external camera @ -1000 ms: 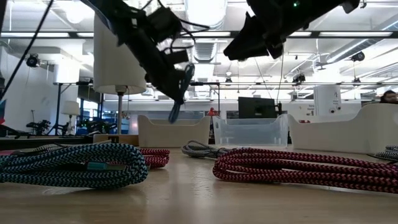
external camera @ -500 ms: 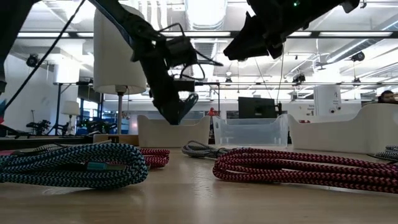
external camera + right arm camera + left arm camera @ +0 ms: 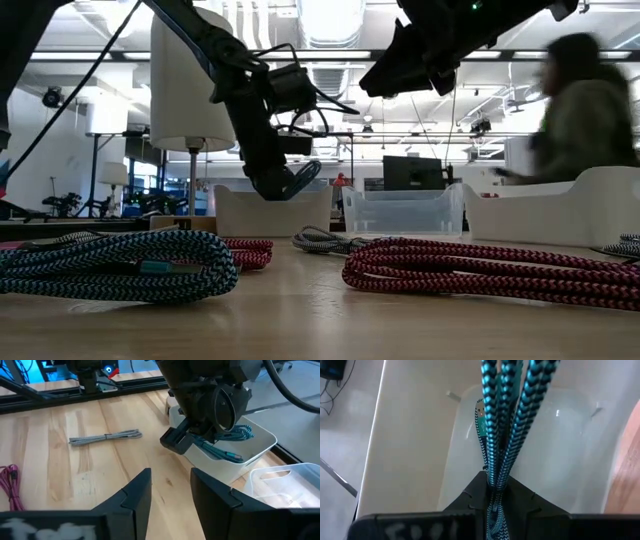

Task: Pick & Place USB Port
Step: Put the right blue and black USB cable into the gray bin

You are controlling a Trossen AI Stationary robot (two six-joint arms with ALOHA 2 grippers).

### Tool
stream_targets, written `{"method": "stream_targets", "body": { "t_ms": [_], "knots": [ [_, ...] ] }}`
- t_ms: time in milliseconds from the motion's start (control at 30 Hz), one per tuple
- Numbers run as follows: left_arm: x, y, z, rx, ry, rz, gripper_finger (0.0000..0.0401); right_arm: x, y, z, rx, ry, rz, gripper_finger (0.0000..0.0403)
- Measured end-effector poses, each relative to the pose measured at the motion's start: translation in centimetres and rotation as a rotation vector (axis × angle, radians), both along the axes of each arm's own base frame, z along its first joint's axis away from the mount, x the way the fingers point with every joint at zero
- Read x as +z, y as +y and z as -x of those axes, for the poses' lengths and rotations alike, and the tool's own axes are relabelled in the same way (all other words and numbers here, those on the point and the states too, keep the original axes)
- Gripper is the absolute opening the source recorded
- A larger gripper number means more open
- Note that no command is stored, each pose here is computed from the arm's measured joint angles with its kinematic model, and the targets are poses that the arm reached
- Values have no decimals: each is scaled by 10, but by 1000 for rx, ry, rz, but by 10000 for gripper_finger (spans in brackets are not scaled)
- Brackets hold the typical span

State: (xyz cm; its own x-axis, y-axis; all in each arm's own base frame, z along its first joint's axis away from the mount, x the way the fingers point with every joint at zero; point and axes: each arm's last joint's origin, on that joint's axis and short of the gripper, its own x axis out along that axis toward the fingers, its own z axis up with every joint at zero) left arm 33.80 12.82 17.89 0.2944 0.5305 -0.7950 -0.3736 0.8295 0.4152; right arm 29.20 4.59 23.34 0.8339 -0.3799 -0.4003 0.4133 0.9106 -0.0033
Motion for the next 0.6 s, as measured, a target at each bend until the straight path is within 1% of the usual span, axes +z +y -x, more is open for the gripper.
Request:
{"method": "stream_targets", "body": {
  "t_ms": [167,467,600],
  "knots": [
    [0,0,0,1,0,2,39,0,0,0,-1,0,0,125],
    [0,1,0,3,-1,3,40,0,0,0,0,1,0,130],
    [-1,1,0,3,-2,8,60,0,0,0,1,2,3,125]
  ]
}}
